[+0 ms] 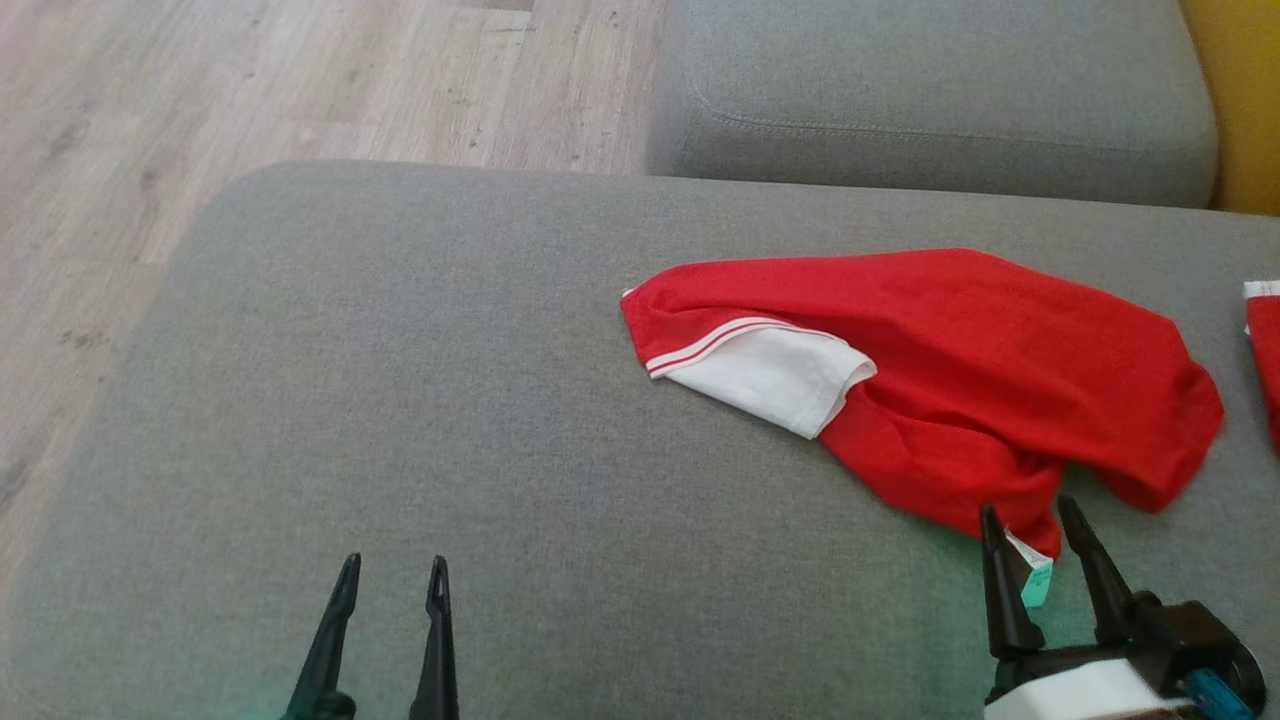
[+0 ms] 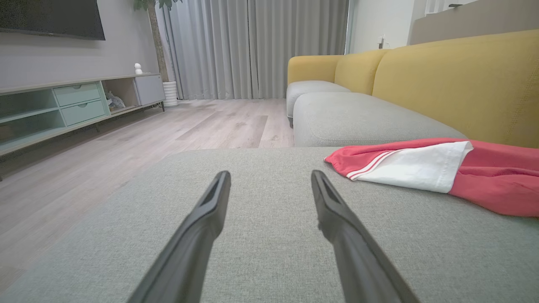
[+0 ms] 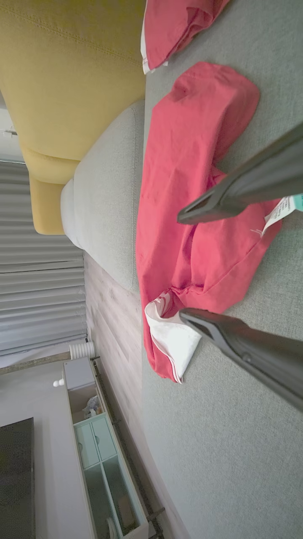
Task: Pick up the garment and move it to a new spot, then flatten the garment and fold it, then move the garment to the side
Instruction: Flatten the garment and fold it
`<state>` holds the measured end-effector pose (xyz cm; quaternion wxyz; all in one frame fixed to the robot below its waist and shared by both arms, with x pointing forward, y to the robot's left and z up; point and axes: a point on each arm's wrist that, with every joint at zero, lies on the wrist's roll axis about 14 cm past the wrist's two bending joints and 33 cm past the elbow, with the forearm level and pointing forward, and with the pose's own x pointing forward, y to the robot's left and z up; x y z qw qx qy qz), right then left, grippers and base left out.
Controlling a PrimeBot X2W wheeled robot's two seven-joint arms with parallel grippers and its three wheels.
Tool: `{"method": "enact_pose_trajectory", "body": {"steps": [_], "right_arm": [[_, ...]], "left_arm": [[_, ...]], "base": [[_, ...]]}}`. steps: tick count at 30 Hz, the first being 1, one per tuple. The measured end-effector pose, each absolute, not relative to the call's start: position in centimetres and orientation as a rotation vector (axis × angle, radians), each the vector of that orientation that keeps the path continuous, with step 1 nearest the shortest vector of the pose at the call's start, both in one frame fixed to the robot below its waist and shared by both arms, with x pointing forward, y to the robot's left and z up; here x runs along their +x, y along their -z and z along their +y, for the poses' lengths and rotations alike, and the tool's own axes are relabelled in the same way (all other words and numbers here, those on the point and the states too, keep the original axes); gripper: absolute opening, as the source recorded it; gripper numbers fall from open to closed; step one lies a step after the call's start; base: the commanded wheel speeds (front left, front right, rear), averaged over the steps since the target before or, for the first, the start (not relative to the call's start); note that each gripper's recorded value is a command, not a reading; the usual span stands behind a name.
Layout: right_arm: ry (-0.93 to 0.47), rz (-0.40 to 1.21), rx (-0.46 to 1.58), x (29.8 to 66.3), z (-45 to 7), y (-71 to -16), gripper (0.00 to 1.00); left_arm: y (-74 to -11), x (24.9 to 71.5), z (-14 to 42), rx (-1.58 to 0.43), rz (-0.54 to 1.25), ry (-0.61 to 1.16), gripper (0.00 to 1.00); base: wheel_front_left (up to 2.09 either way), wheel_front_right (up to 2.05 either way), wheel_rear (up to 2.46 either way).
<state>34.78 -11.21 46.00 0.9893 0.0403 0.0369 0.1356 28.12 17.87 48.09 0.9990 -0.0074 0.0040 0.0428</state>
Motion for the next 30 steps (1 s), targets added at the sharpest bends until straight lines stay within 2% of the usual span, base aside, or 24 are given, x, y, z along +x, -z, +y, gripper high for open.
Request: {"method": "enact_pose_trajectory", "body": {"steps": [6,12,24,30], "right_arm": [[-0.269,0.082,0.084,34.5,-11.3,-45.7,1.00],[-0.228,0.098,0.089,34.3,-12.4,-45.2,1.00],[-0.079,0.097,0.069,37.1,-17.0,-44.8,1.00],[0.021,0.171,0.062,36.3,-20.1,-42.6,1.00]], "left_arm": [[-47.9,28.5,17.1,-0.018,0.017,-0.058,1.00],[-47.7,30.8,14.0,-0.025,0.024,0.068,1.00],[-43.0,39.5,-0.1,0.054,0.126,0.614,1.00],[-38.3,41.7,-4.4,0.091,0.227,0.759,1.00]], "base": [[0.00,0.00,0.00],[0.00,0.00,0.00],[0.00,0.00,0.00],[0.00,0.00,0.00]]}}
